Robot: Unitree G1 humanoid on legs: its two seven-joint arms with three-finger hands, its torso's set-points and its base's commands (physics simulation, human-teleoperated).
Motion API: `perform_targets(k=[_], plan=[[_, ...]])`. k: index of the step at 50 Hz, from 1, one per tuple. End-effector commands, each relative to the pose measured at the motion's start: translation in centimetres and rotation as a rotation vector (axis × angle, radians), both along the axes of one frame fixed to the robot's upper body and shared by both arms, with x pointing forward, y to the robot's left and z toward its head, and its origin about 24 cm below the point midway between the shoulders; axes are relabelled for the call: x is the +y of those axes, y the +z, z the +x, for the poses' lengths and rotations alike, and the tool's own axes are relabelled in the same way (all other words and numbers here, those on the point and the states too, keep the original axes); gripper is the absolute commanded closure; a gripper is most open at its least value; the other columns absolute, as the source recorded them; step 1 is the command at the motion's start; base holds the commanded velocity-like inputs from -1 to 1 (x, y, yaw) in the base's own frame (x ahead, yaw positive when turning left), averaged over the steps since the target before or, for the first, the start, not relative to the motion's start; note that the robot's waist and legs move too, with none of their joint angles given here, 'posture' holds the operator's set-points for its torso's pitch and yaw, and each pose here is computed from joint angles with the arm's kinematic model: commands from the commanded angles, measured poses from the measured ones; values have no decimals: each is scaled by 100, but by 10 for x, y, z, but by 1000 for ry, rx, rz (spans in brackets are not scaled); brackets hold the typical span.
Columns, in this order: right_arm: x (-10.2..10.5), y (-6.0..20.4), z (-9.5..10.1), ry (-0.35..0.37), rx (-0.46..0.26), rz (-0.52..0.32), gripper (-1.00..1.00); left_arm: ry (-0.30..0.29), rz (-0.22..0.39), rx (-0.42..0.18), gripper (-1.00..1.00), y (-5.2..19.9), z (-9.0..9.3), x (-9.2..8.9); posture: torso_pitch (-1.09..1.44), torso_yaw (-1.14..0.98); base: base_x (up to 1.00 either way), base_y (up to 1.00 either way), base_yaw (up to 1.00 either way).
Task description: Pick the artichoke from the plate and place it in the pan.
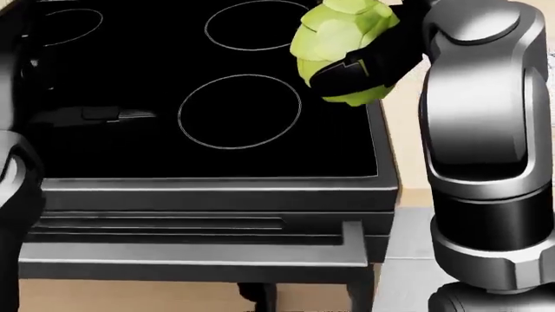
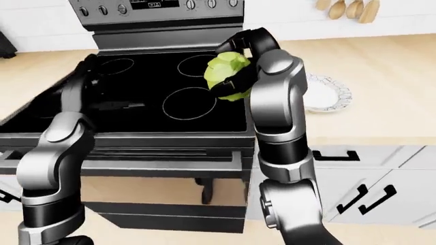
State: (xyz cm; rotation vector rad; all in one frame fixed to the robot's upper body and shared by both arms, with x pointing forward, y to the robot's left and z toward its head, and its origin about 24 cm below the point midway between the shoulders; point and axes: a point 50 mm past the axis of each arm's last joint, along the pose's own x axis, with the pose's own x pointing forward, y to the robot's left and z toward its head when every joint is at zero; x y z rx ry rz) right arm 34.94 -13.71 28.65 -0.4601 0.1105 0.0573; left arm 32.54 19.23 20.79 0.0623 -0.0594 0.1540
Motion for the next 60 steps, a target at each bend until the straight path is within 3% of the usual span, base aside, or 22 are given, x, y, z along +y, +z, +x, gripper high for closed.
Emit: perform_targets(k=[1,60], plan=[[7,23,-6,43,-105,-16,100,15,11,-88,-100,18,-3,2,0,0,0,43,0],[9,21,-3,45,-105,-13,100,14,15,-84,-100,19,-3,2,0,0,0,43,0]])
